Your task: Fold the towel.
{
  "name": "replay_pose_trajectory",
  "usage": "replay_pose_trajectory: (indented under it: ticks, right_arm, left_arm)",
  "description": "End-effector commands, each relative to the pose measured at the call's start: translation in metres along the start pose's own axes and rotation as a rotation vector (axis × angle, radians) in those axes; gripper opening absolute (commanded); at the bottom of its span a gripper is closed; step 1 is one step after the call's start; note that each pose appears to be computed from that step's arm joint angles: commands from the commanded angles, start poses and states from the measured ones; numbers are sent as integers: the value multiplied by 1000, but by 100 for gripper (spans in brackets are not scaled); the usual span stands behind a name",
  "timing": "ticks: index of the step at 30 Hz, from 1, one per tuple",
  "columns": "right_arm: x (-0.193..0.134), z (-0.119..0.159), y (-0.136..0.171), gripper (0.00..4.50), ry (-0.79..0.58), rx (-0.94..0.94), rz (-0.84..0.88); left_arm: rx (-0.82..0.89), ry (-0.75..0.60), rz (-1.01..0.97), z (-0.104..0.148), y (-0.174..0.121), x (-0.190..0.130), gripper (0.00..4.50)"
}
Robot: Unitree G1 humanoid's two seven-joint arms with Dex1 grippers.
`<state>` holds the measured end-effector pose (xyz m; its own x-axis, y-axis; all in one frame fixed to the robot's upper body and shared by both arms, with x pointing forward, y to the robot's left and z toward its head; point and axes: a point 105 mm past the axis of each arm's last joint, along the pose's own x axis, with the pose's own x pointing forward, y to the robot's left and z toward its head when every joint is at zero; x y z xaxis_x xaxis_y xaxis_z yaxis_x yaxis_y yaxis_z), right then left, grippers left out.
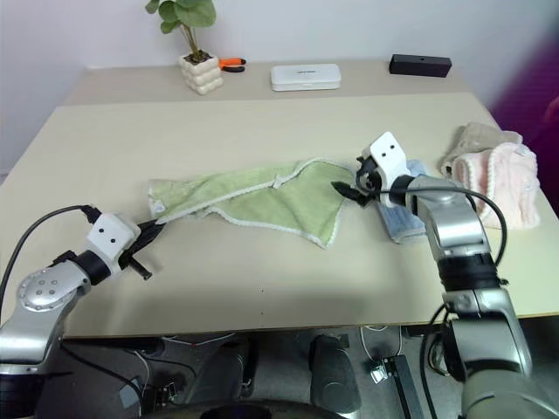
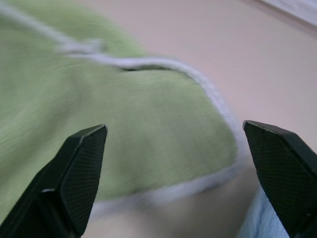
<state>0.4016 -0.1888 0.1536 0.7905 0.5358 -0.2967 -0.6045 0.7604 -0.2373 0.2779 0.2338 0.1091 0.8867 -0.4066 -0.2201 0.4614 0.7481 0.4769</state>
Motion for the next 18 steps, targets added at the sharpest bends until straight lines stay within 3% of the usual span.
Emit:
replay_pose_trajectory:
  ticks: [1,8,11,18]
  right_arm:
    - [18,-5,-16,450,46,22,-38]
    - [40,-20,-24,450,152,64,-55]
    - [39,-21,-27,370,161,95,-53]
    - [38,-14,-29,24,123,126,-41]
  left_arm:
    - [13,-10,25,7,8,-8,9]
    - [-1,8,11,2,-1,-12,9]
    - [-7,16,14,-3,-2,-14,0]
    - [-12,27,3,-12,-5,-16,0]
